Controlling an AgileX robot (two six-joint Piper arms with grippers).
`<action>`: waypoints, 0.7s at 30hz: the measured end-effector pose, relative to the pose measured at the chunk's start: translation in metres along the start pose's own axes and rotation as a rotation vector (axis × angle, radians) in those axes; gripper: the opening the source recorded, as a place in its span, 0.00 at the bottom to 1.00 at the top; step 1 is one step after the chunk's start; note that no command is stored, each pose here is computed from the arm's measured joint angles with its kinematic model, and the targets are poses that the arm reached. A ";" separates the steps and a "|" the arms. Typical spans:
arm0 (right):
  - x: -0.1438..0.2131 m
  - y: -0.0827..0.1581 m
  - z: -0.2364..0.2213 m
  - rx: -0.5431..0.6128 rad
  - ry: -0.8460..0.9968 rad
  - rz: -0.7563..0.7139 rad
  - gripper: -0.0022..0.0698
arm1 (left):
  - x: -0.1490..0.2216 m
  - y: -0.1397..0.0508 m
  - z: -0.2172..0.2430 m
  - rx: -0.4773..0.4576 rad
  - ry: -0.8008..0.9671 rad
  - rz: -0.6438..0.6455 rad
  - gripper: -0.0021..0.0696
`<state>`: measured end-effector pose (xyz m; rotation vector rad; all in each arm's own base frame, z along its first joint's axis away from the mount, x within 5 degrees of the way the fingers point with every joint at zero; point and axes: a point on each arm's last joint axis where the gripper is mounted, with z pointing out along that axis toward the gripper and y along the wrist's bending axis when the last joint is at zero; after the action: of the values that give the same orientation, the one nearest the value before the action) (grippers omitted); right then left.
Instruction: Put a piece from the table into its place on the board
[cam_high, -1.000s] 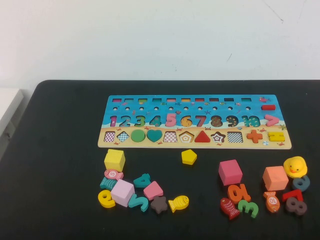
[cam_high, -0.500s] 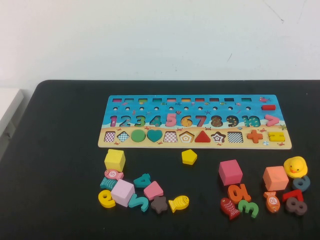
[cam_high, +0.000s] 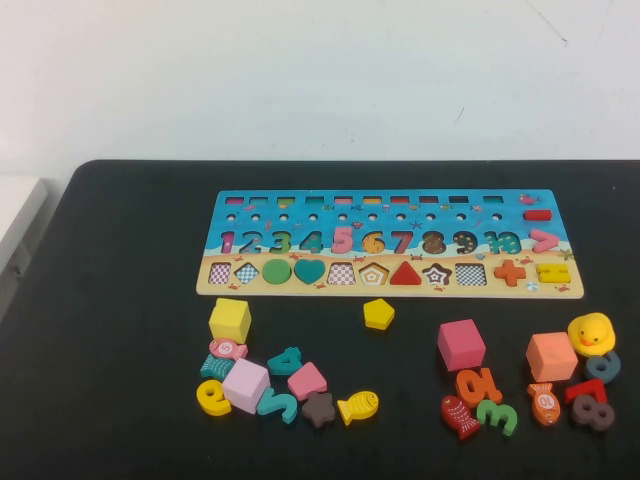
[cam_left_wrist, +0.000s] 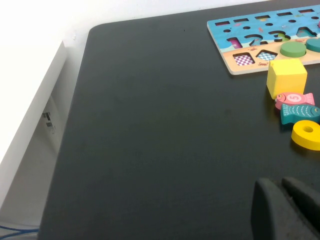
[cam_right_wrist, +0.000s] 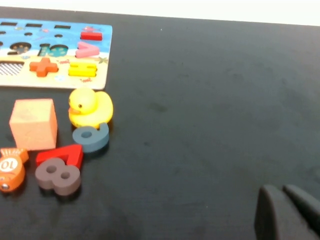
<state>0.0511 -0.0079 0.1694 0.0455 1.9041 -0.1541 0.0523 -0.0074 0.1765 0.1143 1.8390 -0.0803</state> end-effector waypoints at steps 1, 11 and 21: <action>-0.001 0.000 0.000 -0.001 -0.008 0.002 0.06 | 0.000 0.000 0.000 0.000 0.000 0.000 0.03; -0.033 -0.001 -0.006 0.009 -0.388 0.004 0.06 | 0.000 0.000 0.000 0.000 0.000 0.000 0.03; -0.063 -0.002 -0.026 0.000 -0.787 0.075 0.06 | 0.000 0.000 0.000 0.000 0.000 0.001 0.03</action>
<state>0.0475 -0.0042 0.2372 0.0472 1.1150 -0.1000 0.0523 -0.0074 0.1765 0.1156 1.8389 -0.0793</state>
